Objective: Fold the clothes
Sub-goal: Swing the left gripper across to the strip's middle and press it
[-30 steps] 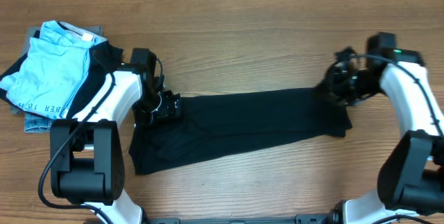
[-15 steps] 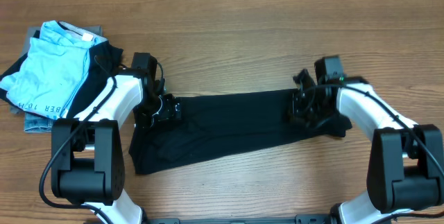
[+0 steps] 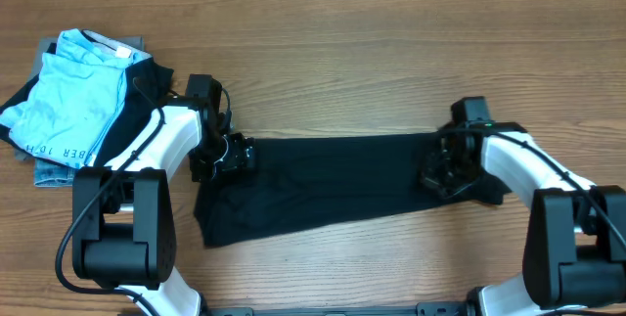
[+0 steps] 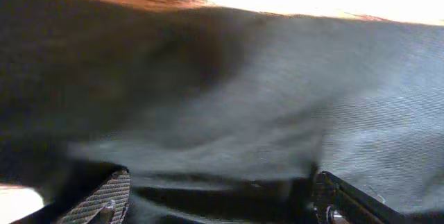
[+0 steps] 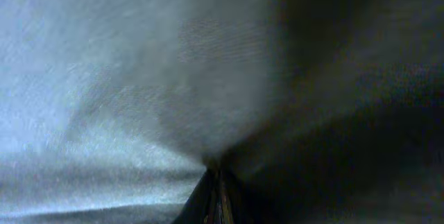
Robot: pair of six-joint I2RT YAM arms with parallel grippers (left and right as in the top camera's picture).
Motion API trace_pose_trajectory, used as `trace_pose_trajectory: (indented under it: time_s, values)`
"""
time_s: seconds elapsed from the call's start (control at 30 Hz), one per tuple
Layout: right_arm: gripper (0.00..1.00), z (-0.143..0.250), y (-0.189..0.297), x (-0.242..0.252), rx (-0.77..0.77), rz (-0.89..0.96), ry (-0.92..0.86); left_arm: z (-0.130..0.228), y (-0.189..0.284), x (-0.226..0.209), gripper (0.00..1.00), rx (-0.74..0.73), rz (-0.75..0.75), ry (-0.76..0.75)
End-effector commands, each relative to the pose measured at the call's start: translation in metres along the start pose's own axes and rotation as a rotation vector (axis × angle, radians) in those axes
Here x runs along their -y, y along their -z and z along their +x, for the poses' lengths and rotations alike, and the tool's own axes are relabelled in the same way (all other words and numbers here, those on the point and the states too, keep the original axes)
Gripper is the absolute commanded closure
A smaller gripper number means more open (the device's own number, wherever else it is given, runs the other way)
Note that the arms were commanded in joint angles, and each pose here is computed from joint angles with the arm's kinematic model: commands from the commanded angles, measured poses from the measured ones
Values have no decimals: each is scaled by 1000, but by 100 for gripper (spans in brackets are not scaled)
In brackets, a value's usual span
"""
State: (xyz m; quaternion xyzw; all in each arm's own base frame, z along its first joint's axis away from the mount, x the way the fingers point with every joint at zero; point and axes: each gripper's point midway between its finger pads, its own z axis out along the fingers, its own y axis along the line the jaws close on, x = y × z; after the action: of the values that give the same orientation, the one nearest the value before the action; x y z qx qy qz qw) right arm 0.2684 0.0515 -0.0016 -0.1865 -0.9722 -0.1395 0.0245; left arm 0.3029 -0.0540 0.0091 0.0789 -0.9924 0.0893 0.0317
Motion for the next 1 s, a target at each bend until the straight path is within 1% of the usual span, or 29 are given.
trace_pose_trajectory:
  time_s: [0.0,0.17,0.23,0.27,0.37,0.5,0.57,0.67,0.73,0.8,0.83,0.9,0.93,0.97]
  values:
    - [96,-17,6,56,43,209,-108,2,-6,-7,14,-11,-45,-21]
    - [96,-34,15,56,87,189,-129,-2,-6,-6,18,6,-41,-24]
    - [96,-41,16,54,114,178,-124,-11,-4,-4,22,38,-32,-28]
    - [96,-44,16,53,126,174,-122,-16,0,-2,27,53,-29,-30]
    - [96,-54,23,48,154,164,-116,-33,28,8,32,92,-21,-38]
    - [96,-66,46,36,162,149,-114,-55,80,25,31,166,2,-53]
    - [96,-66,55,26,145,114,-110,-56,98,37,32,167,36,-64]
    - [96,-61,60,6,103,27,-33,-46,104,54,34,136,60,-103]
    - [96,-59,60,3,92,9,-21,-32,98,64,31,95,45,-169]
    - [94,-58,59,3,89,11,-22,-17,90,75,28,54,29,-269]
    - [89,-58,58,4,90,11,-21,-8,86,81,28,31,15,-338]
    - [83,-60,57,3,97,9,-19,2,80,90,29,13,-28,-449]
    - [81,-61,57,3,103,7,-18,5,78,91,29,13,-60,-485]
    - [79,-62,56,3,107,6,-16,6,77,91,29,23,-129,-522]
